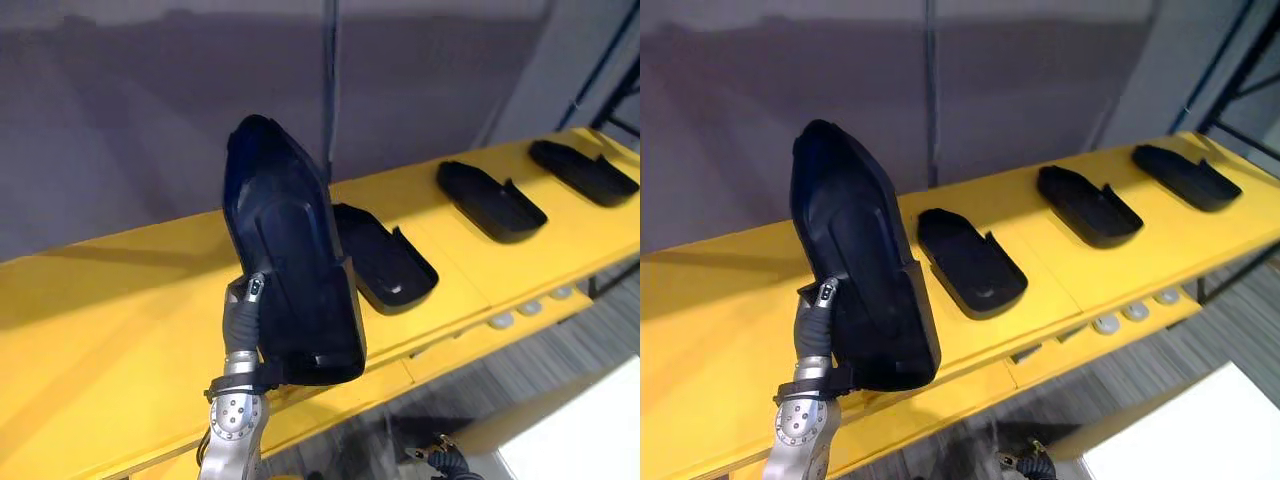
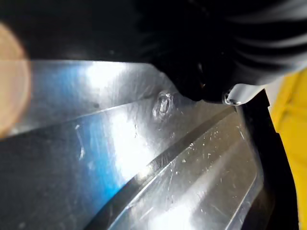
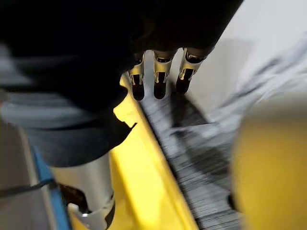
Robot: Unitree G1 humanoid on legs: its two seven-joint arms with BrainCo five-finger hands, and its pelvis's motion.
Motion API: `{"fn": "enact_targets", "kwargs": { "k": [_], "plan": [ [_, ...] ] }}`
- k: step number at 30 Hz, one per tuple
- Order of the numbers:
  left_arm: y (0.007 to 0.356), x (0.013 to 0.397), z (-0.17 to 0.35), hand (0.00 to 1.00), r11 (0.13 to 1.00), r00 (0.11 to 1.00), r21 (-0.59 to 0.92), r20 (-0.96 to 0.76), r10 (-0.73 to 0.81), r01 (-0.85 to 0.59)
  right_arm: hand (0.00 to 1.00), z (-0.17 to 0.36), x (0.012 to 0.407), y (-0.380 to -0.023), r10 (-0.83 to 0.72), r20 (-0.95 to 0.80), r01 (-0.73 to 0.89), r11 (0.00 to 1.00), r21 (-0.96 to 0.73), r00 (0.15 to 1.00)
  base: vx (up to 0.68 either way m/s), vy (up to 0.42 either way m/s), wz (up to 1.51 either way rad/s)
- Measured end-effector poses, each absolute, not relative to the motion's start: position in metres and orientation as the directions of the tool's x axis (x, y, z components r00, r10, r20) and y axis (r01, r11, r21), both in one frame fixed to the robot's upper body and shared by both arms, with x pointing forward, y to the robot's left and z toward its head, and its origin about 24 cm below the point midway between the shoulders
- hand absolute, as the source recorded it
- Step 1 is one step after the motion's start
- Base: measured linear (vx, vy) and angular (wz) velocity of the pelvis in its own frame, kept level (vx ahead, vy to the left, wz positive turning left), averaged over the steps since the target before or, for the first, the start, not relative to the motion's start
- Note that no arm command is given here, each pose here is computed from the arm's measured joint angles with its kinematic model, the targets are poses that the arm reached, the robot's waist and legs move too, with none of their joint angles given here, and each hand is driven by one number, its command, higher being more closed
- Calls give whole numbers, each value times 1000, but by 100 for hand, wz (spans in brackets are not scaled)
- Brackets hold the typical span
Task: Walk over and take plastic housings, then place them on the shelf
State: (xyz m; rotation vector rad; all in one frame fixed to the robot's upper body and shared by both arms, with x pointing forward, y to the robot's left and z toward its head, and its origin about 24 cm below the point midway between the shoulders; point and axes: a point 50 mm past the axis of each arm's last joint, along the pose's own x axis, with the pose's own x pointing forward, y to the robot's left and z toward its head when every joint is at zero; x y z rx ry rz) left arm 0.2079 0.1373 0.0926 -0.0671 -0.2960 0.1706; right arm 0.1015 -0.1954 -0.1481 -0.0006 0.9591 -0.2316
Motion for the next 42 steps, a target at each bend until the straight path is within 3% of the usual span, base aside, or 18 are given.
{"fn": "enact_targets", "kwargs": {
  "k": [23,30,36,42],
  "plan": [
    [170,191,86,100,938,904,-81,249,347,-338,0,-143,112,-172,-160,-786,200,979,-48,597,-5,-52,32],
    [161,198,59,100,936,927,-82,137,350,-342,0,-147,103,-207,-238,-804,161,971,-179,544,5,346,26],
    [167,212,54,100,952,942,-1,138,305,-307,0,-154,107,-171,-153,-833,138,986,-93,531,17,317,-5],
    [152,217,68,100,952,934,-82,184,305,-295,0,-147,118,-167,-136,-800,115,990,-84,584,-105,146,-32]
  ]
}}
